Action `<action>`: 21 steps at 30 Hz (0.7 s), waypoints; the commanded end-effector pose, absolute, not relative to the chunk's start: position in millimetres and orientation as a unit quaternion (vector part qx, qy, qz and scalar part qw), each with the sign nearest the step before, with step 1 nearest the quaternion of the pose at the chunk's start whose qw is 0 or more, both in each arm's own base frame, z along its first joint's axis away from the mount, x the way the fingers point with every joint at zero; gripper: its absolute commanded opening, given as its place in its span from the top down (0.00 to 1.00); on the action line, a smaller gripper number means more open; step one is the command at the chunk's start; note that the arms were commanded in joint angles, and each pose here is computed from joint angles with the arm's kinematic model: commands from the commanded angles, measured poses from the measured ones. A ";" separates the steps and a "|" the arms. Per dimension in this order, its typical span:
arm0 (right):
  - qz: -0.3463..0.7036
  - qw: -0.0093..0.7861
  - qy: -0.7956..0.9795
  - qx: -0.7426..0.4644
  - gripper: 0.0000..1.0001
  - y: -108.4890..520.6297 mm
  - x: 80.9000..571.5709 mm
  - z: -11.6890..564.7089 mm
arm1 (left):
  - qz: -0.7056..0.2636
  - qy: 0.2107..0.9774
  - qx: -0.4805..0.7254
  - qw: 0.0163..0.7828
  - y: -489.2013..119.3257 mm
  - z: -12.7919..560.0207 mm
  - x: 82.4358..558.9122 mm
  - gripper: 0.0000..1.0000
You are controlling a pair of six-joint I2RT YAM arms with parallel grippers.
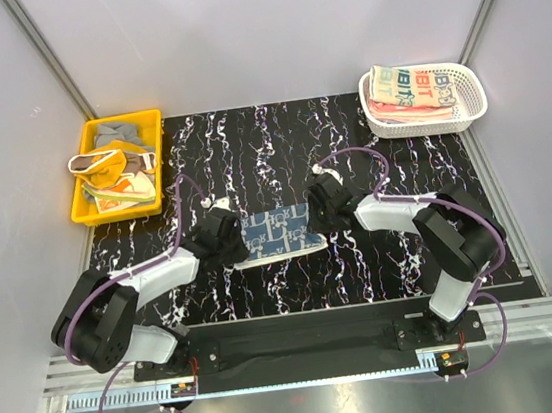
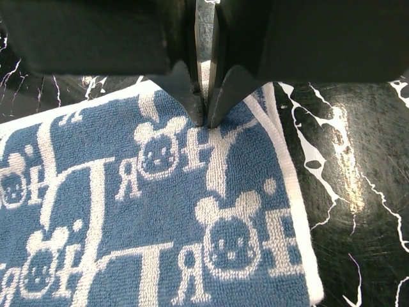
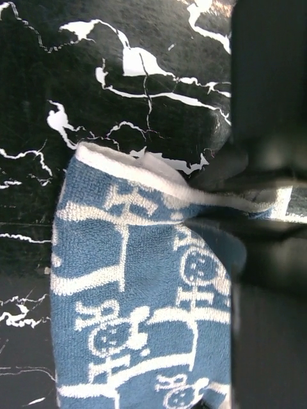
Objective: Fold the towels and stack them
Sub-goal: Neatly place the folded towel into the bin
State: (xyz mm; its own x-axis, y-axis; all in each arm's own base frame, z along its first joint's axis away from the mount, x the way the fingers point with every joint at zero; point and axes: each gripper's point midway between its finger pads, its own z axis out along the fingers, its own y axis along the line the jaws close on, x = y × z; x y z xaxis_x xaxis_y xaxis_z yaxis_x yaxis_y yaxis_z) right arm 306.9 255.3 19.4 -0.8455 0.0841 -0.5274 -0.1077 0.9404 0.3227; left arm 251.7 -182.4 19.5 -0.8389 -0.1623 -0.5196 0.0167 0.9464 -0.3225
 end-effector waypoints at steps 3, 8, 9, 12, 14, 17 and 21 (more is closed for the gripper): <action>0.135 0.259 0.956 0.000 0.87 241.7 301.9 10.7 | -0.167 0.946 -0.024 0.277 -186.8 25.0 249.4 0.87; 0.084 0.276 0.957 -0.017 1.00 225.1 308.5 25.3 | -0.193 0.935 -0.022 0.296 -194.6 58.6 254.5 0.73; 0.077 0.282 0.956 -0.020 1.00 222.8 310.1 30.7 | -0.206 0.926 -0.023 0.316 -197.8 78.9 260.6 0.68; 0.034 0.305 0.951 -0.037 1.00 210.5 321.8 45.3 | -0.224 0.912 -0.022 0.342 -199.0 110.3 262.1 0.55; -0.004 0.332 0.942 -0.043 1.00 201.4 337.9 61.7 | -0.236 0.897 -0.025 0.372 -196.7 144.7 264.0 0.52; -0.070 0.365 0.924 -0.087 1.00 189.0 368.3 83.4 | -0.241 0.882 -0.022 0.403 -190.5 186.5 263.3 0.51; -0.135 0.383 0.909 -0.100 1.00 162.8 420.4 102.1 | -0.236 0.875 -0.013 0.423 -180.7 215.1 256.0 0.51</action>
State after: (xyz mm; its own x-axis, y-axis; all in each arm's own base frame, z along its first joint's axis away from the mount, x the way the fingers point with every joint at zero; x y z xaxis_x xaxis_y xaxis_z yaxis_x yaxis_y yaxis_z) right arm 377.0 204.8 76.8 -0.7375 -0.1839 -0.6498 -0.1317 0.9829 -0.1287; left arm 264.7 -193.5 203.3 -0.6505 -0.2567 -0.7148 0.1742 0.8656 -0.4694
